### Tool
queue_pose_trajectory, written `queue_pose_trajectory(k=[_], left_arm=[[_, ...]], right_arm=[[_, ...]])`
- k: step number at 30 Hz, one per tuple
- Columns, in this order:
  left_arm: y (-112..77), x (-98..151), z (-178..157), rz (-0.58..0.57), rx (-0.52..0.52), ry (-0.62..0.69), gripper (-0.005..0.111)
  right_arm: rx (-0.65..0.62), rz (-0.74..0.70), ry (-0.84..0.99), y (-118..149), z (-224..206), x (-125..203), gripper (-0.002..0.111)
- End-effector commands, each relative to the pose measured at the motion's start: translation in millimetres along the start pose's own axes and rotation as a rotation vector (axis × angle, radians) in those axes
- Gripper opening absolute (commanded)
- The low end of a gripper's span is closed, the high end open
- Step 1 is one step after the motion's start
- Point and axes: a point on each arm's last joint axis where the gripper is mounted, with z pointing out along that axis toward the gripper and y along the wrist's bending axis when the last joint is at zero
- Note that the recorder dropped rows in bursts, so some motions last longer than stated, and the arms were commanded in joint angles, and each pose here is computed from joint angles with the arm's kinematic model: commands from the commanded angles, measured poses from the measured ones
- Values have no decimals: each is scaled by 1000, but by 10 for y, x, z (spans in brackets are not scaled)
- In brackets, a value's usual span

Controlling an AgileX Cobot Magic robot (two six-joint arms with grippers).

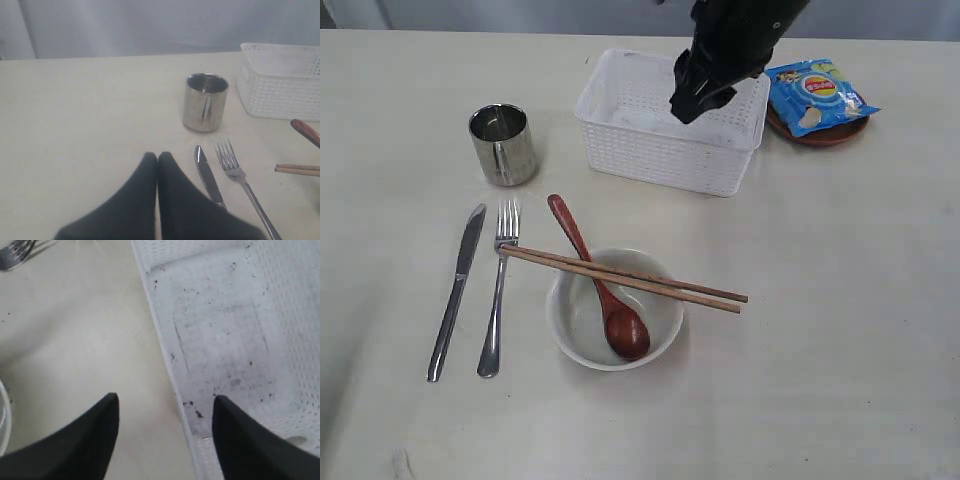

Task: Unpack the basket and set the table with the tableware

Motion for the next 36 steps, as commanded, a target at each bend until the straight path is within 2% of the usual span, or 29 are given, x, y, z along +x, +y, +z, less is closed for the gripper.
queue_pose_trajectory(k=[1,6,8,11,13,14,17,22,24,26,27,28,29,31,33,36], left_arm=[[-1,0,2,5,3,-10,0],[-1,0,2,5,3,-10,0],[-1,0,2,5,3,-10,0],[-1,0,2,5,3,-10,0],[-1,0,2,5,3,-10,0],[-1,0,2,5,3,-10,0],[-1,0,2,5,3,-10,0],[-1,0,2,5,3,-10,0],[-1,0,2,5,3,-10,0],[-1,0,2,5,3,-10,0],[-1,0,2,5,3,-10,0],[-1,0,2,5,3,-10,0],[-1,0,2,5,3,-10,0],[-1,0,2,5,3,-10,0],[-1,0,2,5,3,-10,0],[-1,0,2,5,3,-10,0]], right_arm=[[11,-20,-5,-96,282,-11,60],[3,-48,32,-141,574,37,55],[-4,-51,52,-150,678,65,49],[-8,-61,84,-164,795,107,26],[8,-77,66,-181,801,88,3],[20,-90,52,-190,793,74,0],[54,-111,2,-227,652,-30,0],[130,-123,-123,-267,139,-274,-1],[205,-127,-196,-307,-241,-366,-1],[326,-84,-209,-475,-554,-338,-1],[411,30,-201,-683,-687,-220,-1],[445,95,-193,-807,-733,-131,-1],[503,261,-178,-1078,-784,103,-1],[533,493,-149,-1446,-780,501,-1],[546,661,-99,-1755,-695,908,-1],[528,842,-46,-2061,-476,1392,-1]])
